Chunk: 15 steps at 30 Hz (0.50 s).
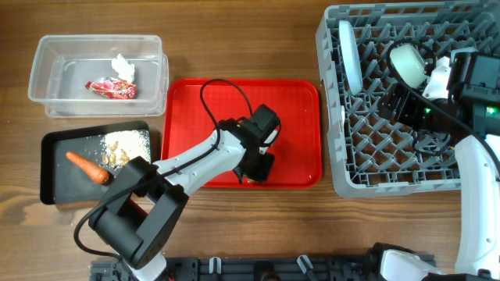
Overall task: Sort waste into correct bins and load items into the dishwasher rack
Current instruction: 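Reach the left gripper to the mushroom piece and grasp it, then carry the mushroom piece onto the black tray and release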
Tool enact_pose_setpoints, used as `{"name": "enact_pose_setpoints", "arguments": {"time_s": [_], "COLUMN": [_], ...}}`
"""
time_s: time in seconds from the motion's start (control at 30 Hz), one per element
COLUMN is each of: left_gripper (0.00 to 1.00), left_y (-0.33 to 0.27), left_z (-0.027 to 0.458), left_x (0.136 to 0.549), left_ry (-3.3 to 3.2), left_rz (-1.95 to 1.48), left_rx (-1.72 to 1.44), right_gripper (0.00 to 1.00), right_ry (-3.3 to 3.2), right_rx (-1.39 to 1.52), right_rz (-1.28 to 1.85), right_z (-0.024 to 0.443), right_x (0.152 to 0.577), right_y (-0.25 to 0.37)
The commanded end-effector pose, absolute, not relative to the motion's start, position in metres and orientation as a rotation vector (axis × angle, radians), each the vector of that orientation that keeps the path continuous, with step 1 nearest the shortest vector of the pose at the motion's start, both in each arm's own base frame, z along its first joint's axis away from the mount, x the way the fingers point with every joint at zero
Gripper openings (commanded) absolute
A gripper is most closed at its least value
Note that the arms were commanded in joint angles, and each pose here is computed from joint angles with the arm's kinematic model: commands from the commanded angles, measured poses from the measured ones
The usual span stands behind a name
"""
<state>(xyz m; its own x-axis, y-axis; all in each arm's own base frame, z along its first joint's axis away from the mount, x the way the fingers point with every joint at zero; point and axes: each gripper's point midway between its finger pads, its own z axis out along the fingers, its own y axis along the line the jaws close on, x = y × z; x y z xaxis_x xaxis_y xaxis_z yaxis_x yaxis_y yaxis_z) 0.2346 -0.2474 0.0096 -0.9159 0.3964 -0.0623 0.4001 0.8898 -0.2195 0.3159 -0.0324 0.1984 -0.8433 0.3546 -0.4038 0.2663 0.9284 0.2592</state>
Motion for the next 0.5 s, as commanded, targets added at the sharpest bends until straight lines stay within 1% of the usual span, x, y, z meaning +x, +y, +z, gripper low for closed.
{"name": "enact_pose_setpoints", "arguments": {"time_s": [0.0,0.13,0.27,0.3,0.37,0.47], "left_gripper": [0.22,0.14,0.08,0.04,0.04,0.04], "left_y": [-0.25,-0.249,-0.232,-0.227,-0.22,-0.193], "left_z": [0.007,0.007,0.01,0.015,0.027,0.059], "left_x": [0.234,0.235,0.245,0.247,0.255,0.281], "left_ry": [3.041,3.041,3.045,3.049,3.04,2.97], "left_rz": [-0.351,-0.347,-0.253,-0.252,-0.261,-0.222], "left_rx": [0.653,0.65,0.599,0.575,0.527,0.389], "right_gripper": [0.98,0.98,0.98,0.98,0.98,0.98], "right_ry": [2.644,2.644,2.644,2.644,2.643,2.644], "right_rx": [0.433,0.434,0.433,0.433,0.433,0.433], "right_rz": [0.287,0.287,0.287,0.287,0.287,0.287], "right_z": [0.195,0.195,0.195,0.195,0.195,0.195], "right_x": [0.316,0.316,0.316,0.316,0.316,0.316], "right_y": [-0.031,-0.031,-0.031,-0.031,-0.03,-0.031]}}
